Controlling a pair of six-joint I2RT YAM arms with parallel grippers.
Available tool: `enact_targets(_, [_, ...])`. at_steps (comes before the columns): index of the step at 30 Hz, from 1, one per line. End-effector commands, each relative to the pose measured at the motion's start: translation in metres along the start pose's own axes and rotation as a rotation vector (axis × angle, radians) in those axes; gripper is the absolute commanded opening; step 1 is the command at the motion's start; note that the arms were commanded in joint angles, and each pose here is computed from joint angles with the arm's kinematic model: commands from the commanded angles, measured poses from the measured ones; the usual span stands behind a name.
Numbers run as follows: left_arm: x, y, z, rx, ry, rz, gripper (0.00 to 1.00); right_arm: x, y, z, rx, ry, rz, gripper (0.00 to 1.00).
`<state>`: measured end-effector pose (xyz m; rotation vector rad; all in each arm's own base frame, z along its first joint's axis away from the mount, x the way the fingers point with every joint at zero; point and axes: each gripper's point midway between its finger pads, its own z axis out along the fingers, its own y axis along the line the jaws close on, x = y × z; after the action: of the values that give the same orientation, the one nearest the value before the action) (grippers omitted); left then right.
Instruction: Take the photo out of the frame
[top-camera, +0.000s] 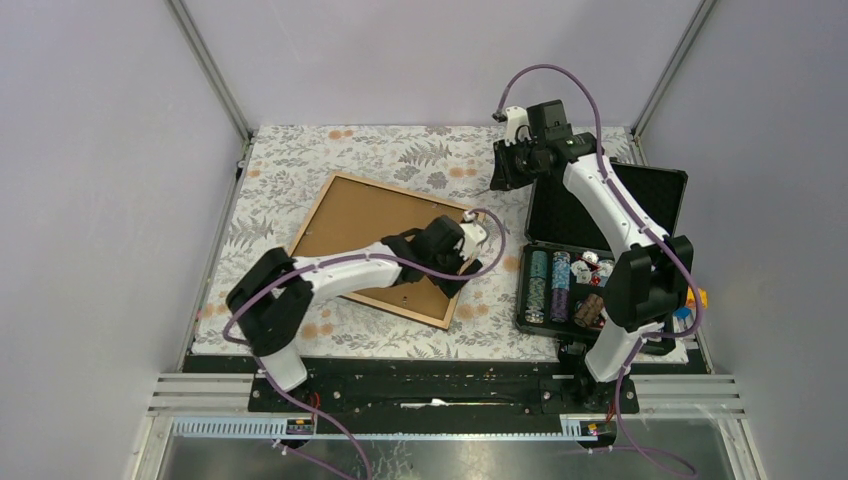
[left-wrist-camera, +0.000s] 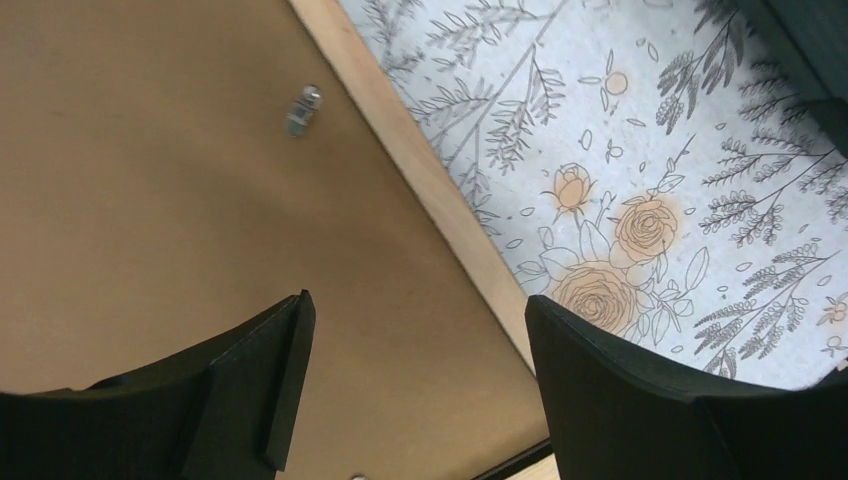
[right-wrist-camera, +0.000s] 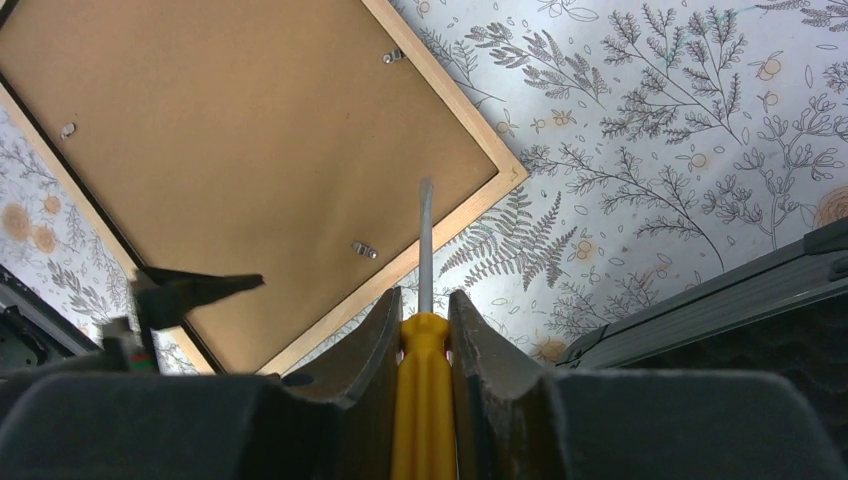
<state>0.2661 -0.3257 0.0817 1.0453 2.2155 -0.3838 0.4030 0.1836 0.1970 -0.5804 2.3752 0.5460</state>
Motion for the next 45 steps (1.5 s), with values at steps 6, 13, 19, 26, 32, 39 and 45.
enact_targets(6, [-0.031,-0.013,0.038,-0.01,-0.04,0.018,0.65,-0.012,0.003,-0.002,-0.039,-0.022,0.028,0.0])
enact_targets(13, [-0.024,-0.021,0.062,0.028,0.005,0.05,0.42,-0.013,0.004,-0.002,-0.042,-0.026,0.03,0.0])
enact_targets(19, [0.0,-0.018,0.074,0.012,0.085,0.078,0.47,-0.012,0.004,-0.002,-0.046,-0.024,0.029,0.0])
enact_targets(26, [0.04,-0.018,0.069,0.04,0.165,0.147,0.4,-0.011,0.003,-0.002,-0.04,-0.021,0.026,0.0])
enact_targets(32, [0.062,-0.016,0.043,0.113,0.224,0.346,0.21,-0.008,0.003,0.0,-0.045,-0.016,0.028,0.0])
enact_targets(39, [0.109,-0.016,0.011,0.244,0.348,0.502,0.1,-0.001,0.008,-0.001,-0.076,-0.008,0.015,0.0])
enact_targets(45, [0.152,-0.018,-0.027,0.367,0.397,0.648,0.16,0.016,0.013,-0.004,-0.102,0.016,-0.02,0.0])
